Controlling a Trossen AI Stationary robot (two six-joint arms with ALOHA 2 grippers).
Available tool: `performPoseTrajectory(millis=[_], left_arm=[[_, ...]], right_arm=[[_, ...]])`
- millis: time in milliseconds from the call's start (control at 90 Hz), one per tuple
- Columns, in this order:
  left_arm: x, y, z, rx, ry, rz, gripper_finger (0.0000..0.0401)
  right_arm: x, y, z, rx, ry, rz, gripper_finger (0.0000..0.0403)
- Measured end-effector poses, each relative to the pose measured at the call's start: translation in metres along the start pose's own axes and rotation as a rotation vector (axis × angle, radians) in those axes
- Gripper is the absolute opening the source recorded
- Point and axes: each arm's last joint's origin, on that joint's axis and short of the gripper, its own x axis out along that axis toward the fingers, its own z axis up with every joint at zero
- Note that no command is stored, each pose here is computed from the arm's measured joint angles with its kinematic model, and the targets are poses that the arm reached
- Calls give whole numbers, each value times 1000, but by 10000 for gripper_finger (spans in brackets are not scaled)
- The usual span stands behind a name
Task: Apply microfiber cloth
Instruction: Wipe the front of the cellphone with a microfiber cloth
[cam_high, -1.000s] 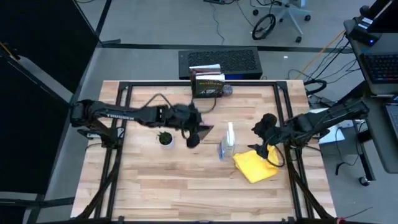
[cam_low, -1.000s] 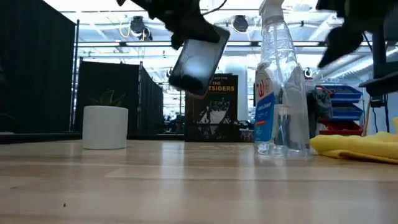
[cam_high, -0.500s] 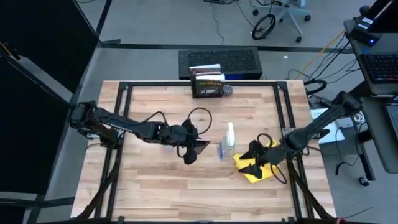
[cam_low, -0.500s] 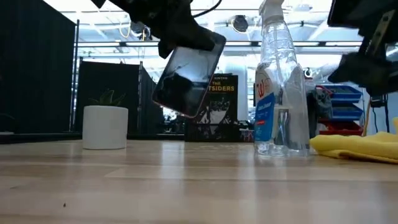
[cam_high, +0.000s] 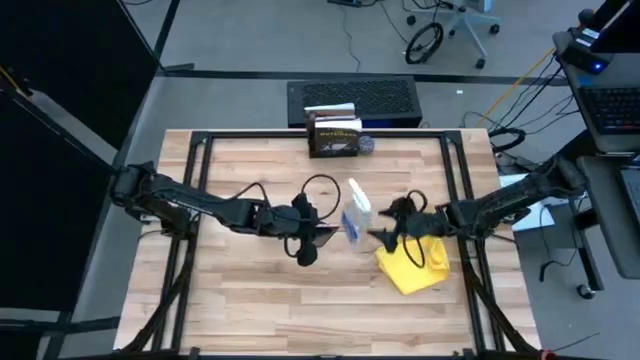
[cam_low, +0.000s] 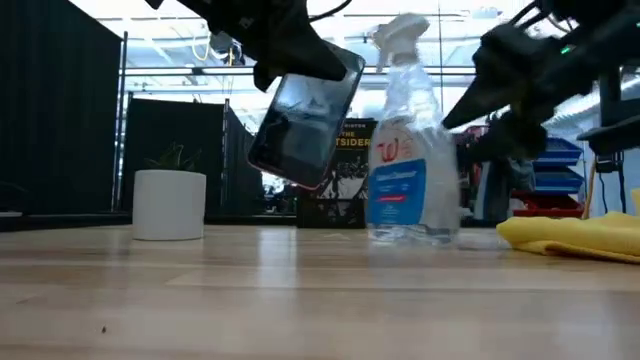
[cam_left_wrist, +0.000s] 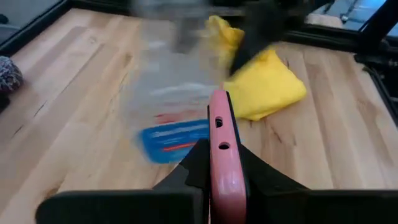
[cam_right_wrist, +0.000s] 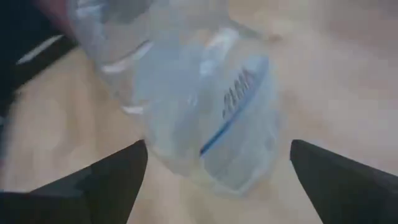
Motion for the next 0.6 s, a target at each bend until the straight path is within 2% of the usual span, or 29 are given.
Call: performPoseTrajectory(millis=[56, 200, 289, 356, 478, 600], left_arm=[[3, 0, -3, 0, 16, 4, 18], [5, -1, -7, 8, 44, 7, 18], [5, -2, -5, 9, 24, 0, 18], [5, -3, -4, 5, 6, -4, 18], [5, -3, -1, 0, -14, -6, 18], [8, -4, -4, -3, -6, -5, 18]], right_arm=[[-3, -4, 4, 16, 28, 35, 377], [-19, 5, 3, 81, 178, 297, 377], [-25, 16, -1, 87, 171, 360, 377], [-23, 23, -4, 57, 109, 330, 377], [-7, 28, -9, -38, -17, 201, 377], [14, 22, -8, -136, -66, 101, 377]])
